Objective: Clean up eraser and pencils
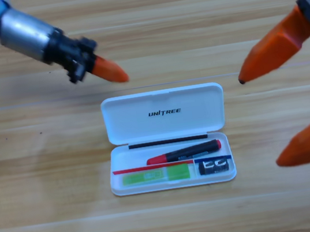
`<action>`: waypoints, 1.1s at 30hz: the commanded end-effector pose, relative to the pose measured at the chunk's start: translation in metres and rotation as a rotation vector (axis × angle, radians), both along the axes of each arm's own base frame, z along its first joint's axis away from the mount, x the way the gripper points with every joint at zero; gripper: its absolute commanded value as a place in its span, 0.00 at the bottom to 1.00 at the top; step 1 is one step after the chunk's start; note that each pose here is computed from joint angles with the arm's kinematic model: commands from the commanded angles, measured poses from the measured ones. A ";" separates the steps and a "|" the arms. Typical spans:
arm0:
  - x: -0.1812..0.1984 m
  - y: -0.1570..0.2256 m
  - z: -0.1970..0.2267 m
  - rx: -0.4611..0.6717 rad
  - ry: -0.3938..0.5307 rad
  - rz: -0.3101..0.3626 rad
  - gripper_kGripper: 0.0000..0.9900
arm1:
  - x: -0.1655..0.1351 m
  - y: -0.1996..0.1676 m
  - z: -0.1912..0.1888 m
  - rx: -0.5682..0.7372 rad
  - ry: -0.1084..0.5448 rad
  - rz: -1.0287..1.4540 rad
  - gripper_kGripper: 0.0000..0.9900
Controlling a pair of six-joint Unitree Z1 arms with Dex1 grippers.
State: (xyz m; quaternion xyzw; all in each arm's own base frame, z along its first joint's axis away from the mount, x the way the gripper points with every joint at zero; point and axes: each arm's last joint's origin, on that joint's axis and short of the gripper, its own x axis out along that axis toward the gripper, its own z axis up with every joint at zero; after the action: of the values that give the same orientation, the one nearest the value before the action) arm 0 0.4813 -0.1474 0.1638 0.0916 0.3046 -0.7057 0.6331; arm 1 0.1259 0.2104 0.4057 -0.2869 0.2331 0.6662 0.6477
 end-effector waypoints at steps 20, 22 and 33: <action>-0.051 -0.053 -0.026 0.069 0.104 -0.161 0.00 | 0.002 -0.003 -0.008 0.008 0.038 0.001 0.93; -0.056 -0.052 -0.021 0.069 0.105 -0.165 0.00 | 0.002 -0.003 -0.008 0.008 0.040 0.000 0.93; -0.078 -0.060 -0.002 0.077 0.076 -0.216 0.00 | 0.003 -0.002 -0.009 0.008 0.044 -0.001 0.93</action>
State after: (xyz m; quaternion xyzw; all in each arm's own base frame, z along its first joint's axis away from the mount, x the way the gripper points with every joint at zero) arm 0 0.4186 -0.1944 0.1639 0.1119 0.3347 -0.7492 0.5605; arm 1 0.1244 0.2109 0.4025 -0.2756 0.2371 0.6774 0.6395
